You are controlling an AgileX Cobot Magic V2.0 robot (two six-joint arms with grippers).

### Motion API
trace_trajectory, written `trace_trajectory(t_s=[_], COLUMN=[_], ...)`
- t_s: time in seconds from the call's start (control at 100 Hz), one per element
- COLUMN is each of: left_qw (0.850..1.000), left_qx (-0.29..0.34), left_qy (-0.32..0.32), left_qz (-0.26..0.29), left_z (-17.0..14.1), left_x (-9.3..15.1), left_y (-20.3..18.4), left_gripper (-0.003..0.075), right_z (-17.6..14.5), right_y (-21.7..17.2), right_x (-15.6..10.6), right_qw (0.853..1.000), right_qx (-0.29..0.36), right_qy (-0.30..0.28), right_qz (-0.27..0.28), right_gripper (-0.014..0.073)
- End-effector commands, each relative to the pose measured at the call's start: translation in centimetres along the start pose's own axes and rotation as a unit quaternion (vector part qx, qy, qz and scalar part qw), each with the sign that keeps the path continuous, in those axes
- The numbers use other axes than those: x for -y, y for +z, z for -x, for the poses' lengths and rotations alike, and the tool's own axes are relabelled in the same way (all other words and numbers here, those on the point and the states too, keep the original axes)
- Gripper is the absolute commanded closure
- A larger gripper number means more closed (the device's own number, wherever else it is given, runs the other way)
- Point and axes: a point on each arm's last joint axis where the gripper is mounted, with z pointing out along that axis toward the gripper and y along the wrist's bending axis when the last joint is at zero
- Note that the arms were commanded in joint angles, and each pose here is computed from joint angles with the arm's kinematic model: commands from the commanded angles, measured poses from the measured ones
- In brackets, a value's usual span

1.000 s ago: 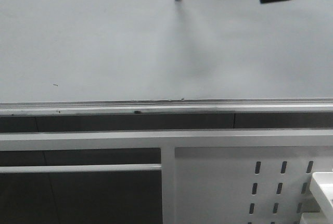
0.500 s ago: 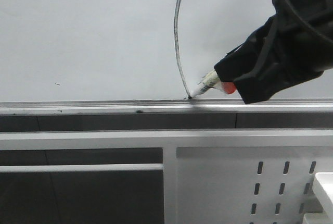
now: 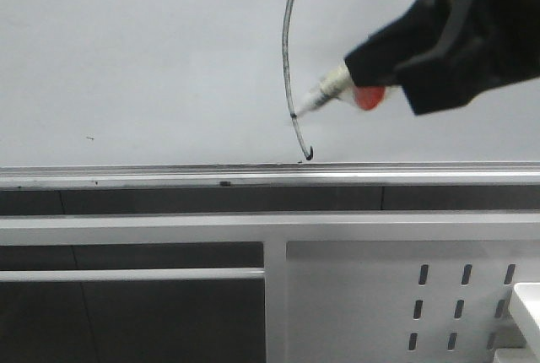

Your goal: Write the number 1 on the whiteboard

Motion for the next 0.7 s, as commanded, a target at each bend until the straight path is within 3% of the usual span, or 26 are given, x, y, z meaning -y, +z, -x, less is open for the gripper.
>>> trace_trajectory(t_s=[0.0, 0.19, 0.33, 0.48, 0.61, 0.69], left_qw=[0.999, 0.997, 0.994, 0.976, 0.963, 0.953], left_qx=[0.037, 0.018, -0.043, -0.113, -0.146, -0.165], left_qy=[-0.02, -0.054, -0.012, 0.057, 0.093, 0.106], left_qz=[-0.016, -0.046, -0.104, -0.175, -0.205, -0.231], left_z=[1.3, 1.2, 1.6, 2.7, 3.5, 3.6], left_x=[0.3, 0.9, 2.3, 3.9, 4.6, 5.2], left_y=[0.0, 0.5, 2.6, 5.6, 7.7, 8.7], left_gripper=[0.074, 0.0722, 0.0589, 0.0416, 0.0422, 0.0426], right_z=[3.3, 5.9, 8.3, 10.5, 11.9, 13.3], right_y=[-2.6, -5.2, -5.3, -4.3, -3.0, -2.6], right_x=[-0.7, -2.4, -2.6, -2.2, -2.3, -2.7], right_qw=[0.996, 0.992, 0.992, 0.995, 0.993, 0.992], right_qx=[0.086, 0.107, 0.084, 0.027, -0.028, -0.027], right_qy=[-0.012, -0.015, -0.022, -0.015, -0.001, 0.004], right_qz=[0.013, 0.069, 0.088, 0.096, 0.111, 0.127], right_gripper=[0.0646, 0.0646, 0.0646, 0.0646, 0.0646, 0.0646])
